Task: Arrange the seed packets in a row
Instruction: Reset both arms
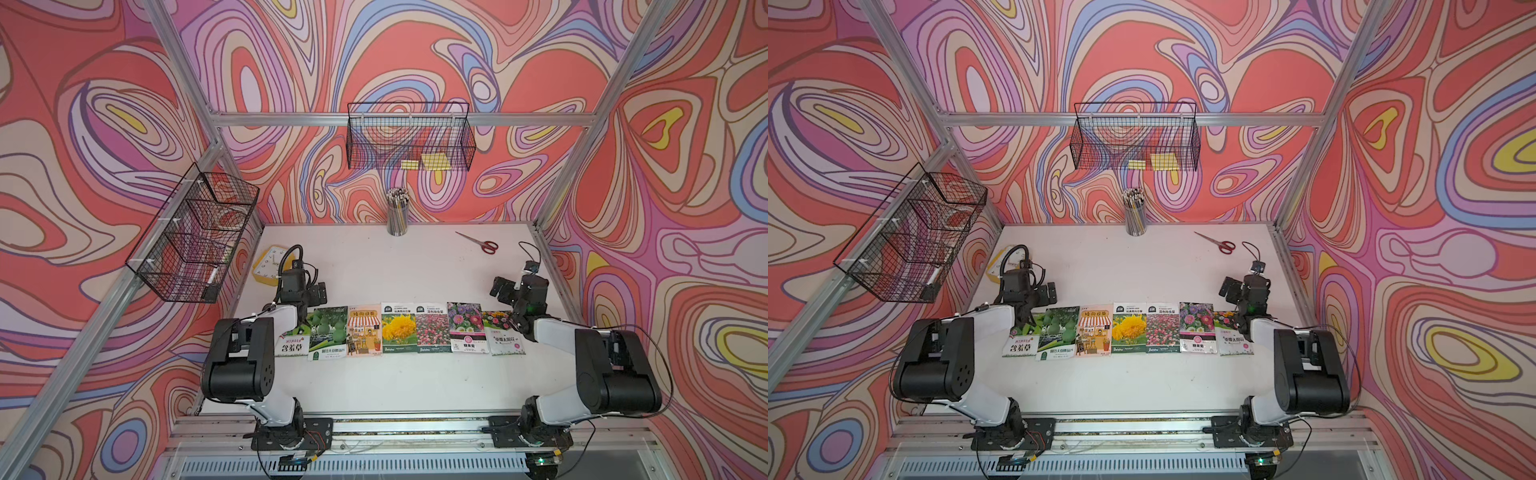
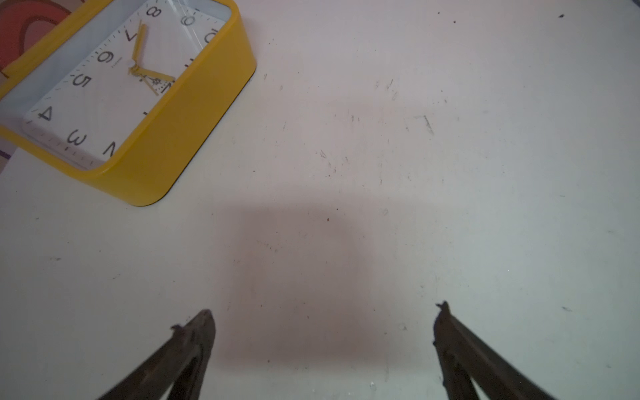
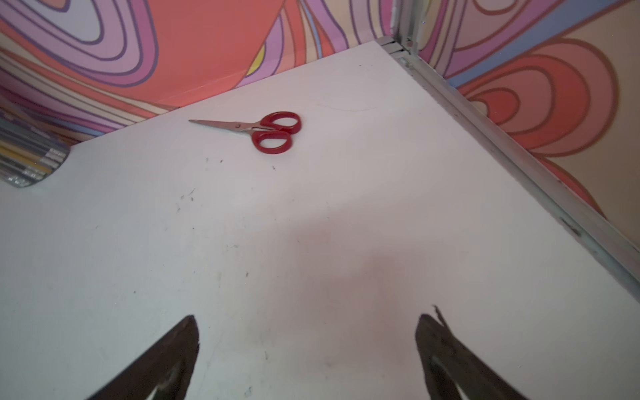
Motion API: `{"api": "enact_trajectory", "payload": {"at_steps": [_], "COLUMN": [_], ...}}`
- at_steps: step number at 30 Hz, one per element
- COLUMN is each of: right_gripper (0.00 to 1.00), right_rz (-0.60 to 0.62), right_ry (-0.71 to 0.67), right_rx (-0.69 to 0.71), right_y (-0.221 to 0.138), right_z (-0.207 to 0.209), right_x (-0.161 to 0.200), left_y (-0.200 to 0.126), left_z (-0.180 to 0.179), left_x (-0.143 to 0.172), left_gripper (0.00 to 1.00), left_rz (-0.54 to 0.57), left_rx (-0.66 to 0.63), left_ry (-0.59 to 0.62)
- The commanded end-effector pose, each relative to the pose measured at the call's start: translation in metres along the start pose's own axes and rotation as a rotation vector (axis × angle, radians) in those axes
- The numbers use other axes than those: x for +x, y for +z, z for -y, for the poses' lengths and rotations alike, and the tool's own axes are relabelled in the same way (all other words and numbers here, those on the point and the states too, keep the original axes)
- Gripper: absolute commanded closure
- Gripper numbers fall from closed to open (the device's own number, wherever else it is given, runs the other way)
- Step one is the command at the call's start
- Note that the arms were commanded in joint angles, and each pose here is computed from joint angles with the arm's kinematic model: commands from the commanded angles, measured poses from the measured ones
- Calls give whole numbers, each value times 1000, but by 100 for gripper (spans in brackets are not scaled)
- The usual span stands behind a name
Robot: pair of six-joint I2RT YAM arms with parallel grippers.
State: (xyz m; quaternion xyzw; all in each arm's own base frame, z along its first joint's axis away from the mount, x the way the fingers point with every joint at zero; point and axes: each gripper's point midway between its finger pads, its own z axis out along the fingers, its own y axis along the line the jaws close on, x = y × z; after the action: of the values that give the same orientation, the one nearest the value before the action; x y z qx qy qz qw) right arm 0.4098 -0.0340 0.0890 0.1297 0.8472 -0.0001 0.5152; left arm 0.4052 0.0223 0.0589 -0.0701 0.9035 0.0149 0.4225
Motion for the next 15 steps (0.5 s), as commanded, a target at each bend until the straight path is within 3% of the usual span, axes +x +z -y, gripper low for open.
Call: {"api": "enact_trajectory", "payload": {"at_steps": [1, 4, 6, 9, 15], "right_gripper": [2, 2, 2, 2, 2], "right_rz": [109, 126, 135, 201, 191], "right_ry": [-88, -144, -182, -195, -197], "right_rx": [-8, -58, -99, -127, -124], "right_y": [11, 20, 17, 11, 12], "right_z": [-8, -19, -30, -33, -34], "right_x": [-26, -19, -15, -8, -6], "left_y": [-24, -29, -28, -28, -28], "left_z": [9, 19, 19, 19, 18], "left_x": [-23, -14, -11, -12, -13], "left_gripper": [1, 1, 1, 1, 1], "left_rz": [233, 347, 298, 316, 325], "left_rx": [60, 59, 56, 57, 47], "left_ry": [44, 107, 107, 106, 102]}}
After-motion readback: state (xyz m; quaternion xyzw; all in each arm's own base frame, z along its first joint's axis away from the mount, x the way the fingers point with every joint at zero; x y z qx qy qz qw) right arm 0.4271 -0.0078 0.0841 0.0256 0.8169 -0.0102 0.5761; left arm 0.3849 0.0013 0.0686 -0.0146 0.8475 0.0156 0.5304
